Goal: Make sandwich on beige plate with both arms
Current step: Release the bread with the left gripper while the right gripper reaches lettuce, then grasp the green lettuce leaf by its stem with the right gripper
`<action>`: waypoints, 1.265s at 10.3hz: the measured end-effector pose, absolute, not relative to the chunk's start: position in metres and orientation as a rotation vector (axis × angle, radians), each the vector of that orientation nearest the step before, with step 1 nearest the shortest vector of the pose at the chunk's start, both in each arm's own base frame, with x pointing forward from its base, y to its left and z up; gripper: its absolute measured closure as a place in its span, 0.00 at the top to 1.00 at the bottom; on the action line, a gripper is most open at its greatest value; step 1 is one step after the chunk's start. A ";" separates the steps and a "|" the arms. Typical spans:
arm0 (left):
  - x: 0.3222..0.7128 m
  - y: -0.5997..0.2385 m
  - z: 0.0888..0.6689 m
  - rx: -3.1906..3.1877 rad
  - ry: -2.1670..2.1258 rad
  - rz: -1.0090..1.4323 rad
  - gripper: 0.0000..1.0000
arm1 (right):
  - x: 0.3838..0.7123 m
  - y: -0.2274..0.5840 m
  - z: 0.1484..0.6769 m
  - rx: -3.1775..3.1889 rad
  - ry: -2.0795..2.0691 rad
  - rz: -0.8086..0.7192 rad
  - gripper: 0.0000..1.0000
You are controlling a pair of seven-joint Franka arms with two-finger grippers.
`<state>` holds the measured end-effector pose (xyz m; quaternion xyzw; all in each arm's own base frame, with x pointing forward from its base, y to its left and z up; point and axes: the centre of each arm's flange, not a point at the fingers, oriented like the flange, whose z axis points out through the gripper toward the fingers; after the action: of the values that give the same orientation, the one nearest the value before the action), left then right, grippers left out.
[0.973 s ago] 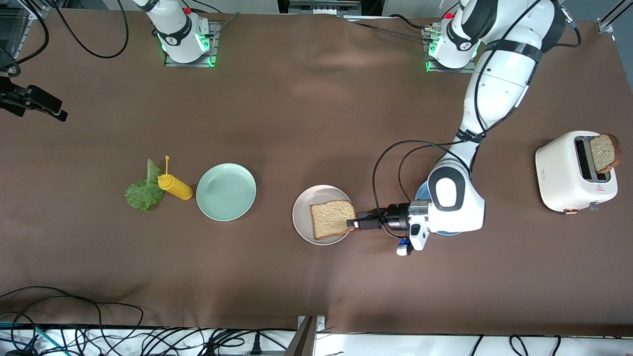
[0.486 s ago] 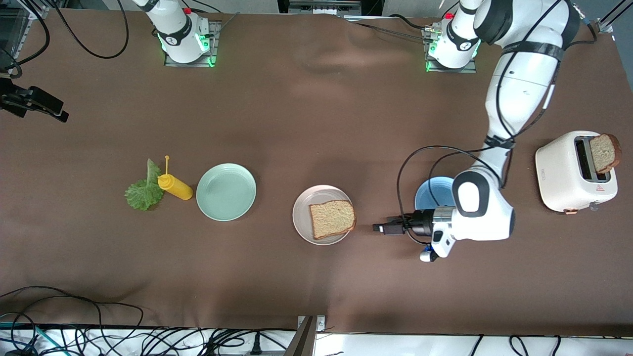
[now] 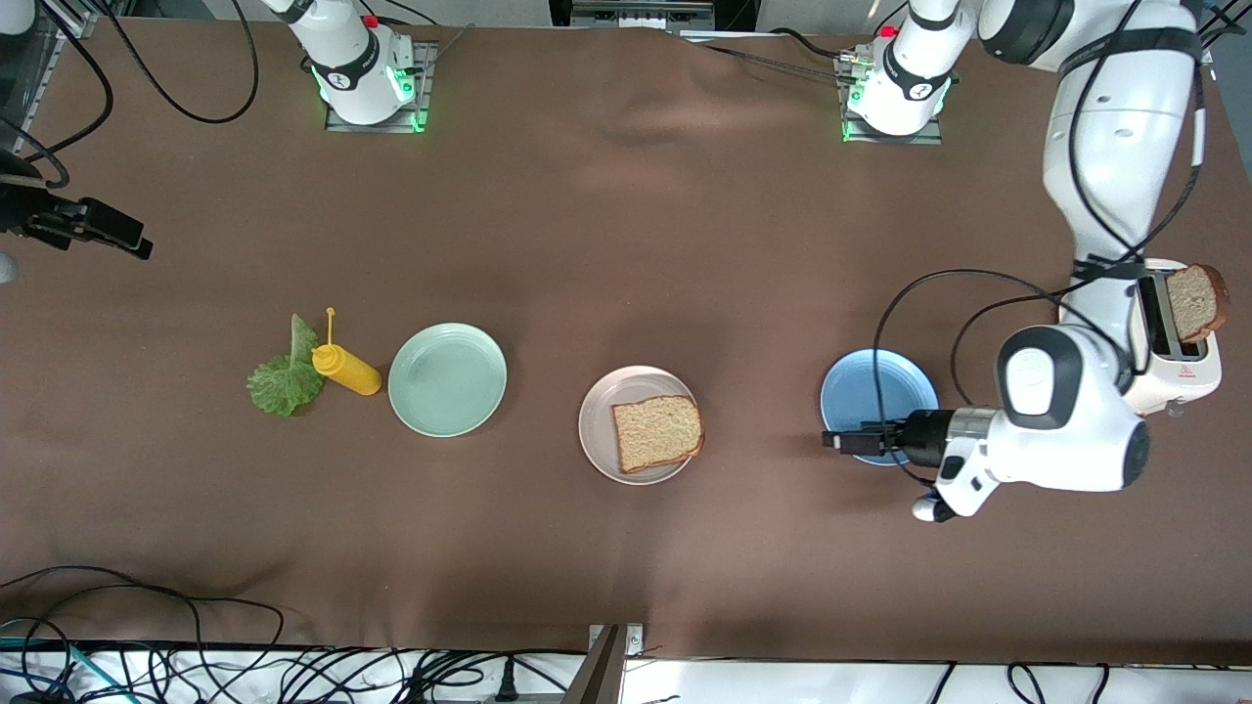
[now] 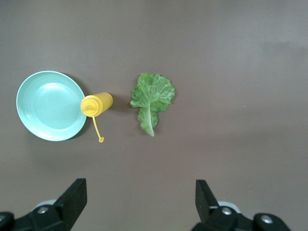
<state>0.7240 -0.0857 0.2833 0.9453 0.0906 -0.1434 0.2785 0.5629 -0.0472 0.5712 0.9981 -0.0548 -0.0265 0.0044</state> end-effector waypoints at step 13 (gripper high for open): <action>0.623 -0.045 0.563 3.072 0.012 -0.359 1.00 | 0.618 -0.067 0.290 3.091 -0.214 -0.377 1.00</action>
<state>0.6226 -0.0450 0.5629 0.9929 0.0037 -0.1160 0.0244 0.6184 -0.0672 0.2902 0.9903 -0.0685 -0.1207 0.0100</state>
